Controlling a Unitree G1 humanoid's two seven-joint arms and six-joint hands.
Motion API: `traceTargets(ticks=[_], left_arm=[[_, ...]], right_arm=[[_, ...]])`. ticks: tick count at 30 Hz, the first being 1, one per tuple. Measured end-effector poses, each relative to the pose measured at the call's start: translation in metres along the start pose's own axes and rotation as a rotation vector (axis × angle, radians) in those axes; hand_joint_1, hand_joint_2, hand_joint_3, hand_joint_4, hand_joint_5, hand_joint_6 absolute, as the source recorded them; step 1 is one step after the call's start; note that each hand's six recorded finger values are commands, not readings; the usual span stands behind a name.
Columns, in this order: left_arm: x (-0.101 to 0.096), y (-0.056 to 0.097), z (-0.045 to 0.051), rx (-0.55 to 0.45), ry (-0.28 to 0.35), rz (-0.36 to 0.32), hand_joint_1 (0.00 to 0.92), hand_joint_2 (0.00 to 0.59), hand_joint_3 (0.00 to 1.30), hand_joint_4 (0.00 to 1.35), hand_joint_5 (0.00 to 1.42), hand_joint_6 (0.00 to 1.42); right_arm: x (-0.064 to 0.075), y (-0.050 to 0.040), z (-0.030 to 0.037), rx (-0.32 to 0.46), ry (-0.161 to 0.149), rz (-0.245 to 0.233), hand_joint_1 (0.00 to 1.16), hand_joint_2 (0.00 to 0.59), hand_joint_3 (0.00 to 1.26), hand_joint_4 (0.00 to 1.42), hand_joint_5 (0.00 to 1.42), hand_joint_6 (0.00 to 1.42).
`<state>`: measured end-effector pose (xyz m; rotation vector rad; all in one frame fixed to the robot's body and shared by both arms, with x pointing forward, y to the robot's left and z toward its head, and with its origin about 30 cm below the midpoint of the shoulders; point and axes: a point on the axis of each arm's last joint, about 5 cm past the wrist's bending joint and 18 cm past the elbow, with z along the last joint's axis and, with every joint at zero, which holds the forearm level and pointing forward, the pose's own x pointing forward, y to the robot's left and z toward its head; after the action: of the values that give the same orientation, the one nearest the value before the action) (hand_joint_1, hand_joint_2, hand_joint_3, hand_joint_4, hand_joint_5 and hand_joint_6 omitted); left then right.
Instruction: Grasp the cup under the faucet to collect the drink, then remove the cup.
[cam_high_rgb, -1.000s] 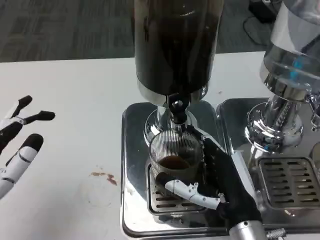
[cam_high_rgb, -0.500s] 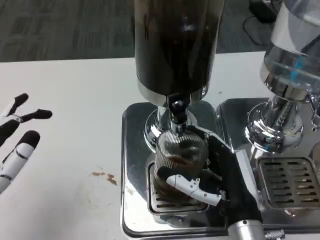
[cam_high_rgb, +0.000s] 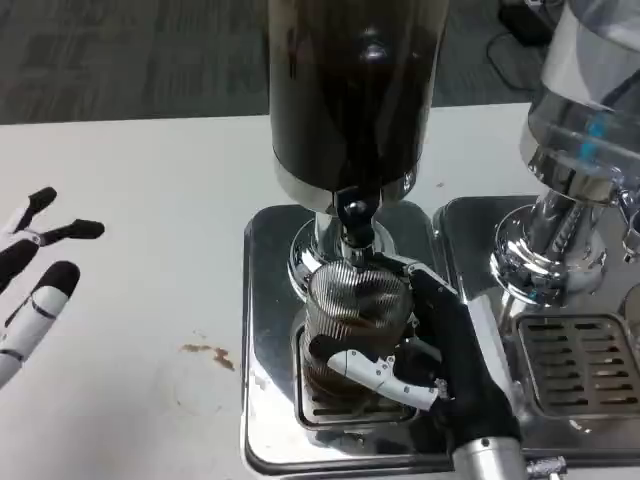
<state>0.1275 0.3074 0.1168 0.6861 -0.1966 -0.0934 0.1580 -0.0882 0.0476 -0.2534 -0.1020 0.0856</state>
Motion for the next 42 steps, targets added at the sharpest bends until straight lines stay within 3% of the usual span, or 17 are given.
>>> traceTargets(ticks=[5, 14, 22, 30, 36, 39, 42], left_arm=[[0.0, 0.0, 0.0, -0.001, -0.001, -0.002, 0.0, 0.263, 0.33, 0.0, 0.13, 0.0], [0.004, -0.003, -0.002, -0.012, 0.001, -0.011, 0.0, 0.261, 0.33, 0.0, 0.12, 0.0], [0.007, -0.006, -0.003, -0.023, -0.003, -0.024, 0.0, 0.256, 0.33, 0.0, 0.12, 0.0], [0.014, -0.003, -0.0054, -0.011, -0.007, -0.044, 0.0, 0.232, 0.27, 0.0, 0.07, 0.0], [0.022, -0.005, -0.0069, 0.005, -0.016, -0.099, 0.0, 0.227, 0.14, 0.0, 0.0, 0.0], [0.026, 0.0, -0.0054, 0.109, -0.032, -0.201, 0.0, 0.228, 0.08, 0.0, 0.0, 0.0], [0.03, 0.009, -0.0018, 0.192, -0.077, -0.246, 0.0, 0.248, 0.07, 0.0, 0.0, 0.0]], right_arm=[[0.0, -0.0018, 0.001, -0.043, -0.014, -0.002, 1.04, 0.143, 0.4, 0.51, 0.79, 1.13], [-0.004, -0.0058, 0.0019, -0.091, -0.018, -0.031, 1.05, 0.141, 0.42, 0.52, 0.81, 1.18], [-0.011, -0.0162, 0.0033, -0.14, -0.015, -0.066, 1.05, 0.127, 0.44, 0.53, 0.82, 1.23], [-0.024, -0.0294, 0.0106, -0.161, -0.001, -0.12, 1.05, 0.125, 0.45, 0.54, 0.83, 1.24], [-0.031, -0.0315, 0.0155, -0.171, 0.017, -0.105, 1.04, 0.131, 0.45, 0.55, 0.83, 1.24], [-0.038, -0.033, 0.019, -0.166, 0.021, -0.102, 1.04, 0.131, 0.45, 0.55, 0.83, 1.24], [-0.041, -0.0361, 0.0217, -0.158, 0.019, -0.109, 1.04, 0.131, 0.45, 0.55, 0.83, 1.25]])
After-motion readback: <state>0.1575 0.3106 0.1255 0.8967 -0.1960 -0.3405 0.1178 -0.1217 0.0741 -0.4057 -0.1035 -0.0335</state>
